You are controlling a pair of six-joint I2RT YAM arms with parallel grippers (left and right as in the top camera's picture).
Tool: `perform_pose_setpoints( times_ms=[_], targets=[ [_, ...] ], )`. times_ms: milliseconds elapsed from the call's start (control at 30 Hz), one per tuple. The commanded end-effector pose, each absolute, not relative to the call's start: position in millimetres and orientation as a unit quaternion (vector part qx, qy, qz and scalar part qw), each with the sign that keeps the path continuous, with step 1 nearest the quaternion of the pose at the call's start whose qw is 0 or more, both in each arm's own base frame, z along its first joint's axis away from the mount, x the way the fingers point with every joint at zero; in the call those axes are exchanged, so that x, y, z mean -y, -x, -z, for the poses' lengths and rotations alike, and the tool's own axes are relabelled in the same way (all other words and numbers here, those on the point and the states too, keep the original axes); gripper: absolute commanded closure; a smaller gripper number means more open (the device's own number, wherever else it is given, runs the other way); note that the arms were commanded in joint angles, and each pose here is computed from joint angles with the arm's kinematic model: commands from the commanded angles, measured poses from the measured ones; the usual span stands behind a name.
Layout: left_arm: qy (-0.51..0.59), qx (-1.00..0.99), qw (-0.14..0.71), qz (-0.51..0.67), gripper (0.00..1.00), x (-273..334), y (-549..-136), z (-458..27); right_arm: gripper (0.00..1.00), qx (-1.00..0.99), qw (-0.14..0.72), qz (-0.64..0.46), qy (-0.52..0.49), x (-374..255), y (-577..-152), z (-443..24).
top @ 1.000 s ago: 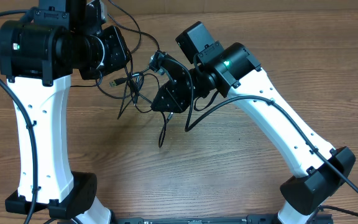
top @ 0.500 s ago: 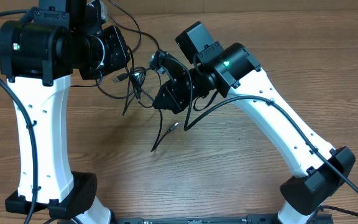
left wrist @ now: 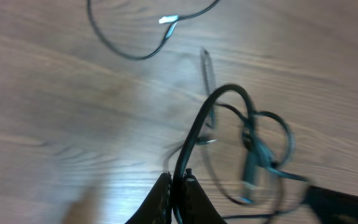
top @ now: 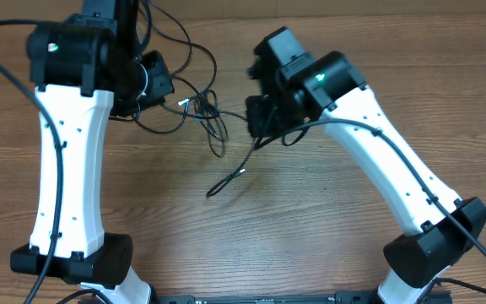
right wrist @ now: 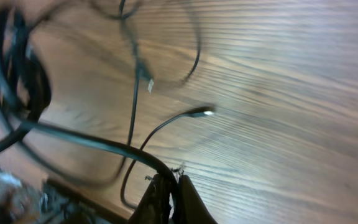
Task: Untangle cables
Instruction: 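Lower the cable bundle with the left gripper onto the table left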
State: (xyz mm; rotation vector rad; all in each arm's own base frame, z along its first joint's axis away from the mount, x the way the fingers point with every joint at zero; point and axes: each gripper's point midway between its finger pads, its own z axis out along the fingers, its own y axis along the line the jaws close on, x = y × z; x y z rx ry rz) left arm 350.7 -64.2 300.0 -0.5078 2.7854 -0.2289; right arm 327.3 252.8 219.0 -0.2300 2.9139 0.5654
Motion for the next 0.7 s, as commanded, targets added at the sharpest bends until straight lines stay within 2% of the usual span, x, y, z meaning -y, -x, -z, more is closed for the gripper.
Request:
perform_pose_setpoints(
  times_ms=[0,133,333,600,667],
  targets=[
    [0.219,-0.965,0.146,-0.001,0.91,25.0,-352.3,-284.1,0.96,-0.987,0.095,-0.121,-0.039,-201.9,-348.4,-212.3],
    [0.24,-0.96,0.142,-0.012,0.92,7.2,-352.0,-281.0,0.96,-0.988,0.088,-0.083,-0.099,-166.3,-353.1,-208.2],
    [0.273,-0.952,0.137,0.0,0.93,-12.3,-351.7,-280.7,0.96,-0.985,0.08,-0.062,-0.137,-134.2,-357.3,-206.1],
    [0.235,-0.959,0.112,0.109,0.9,22.9,-352.9,-282.7,0.96,-0.988,0.069,-0.095,-0.102,-148.9,-353.7,-207.4],
    [0.202,-0.964,0.11,0.136,0.9,36.1,-353.4,-284.9,0.83,-0.988,0.066,-0.106,-0.09,-155.4,-352.5,-208.2]
  ],
)
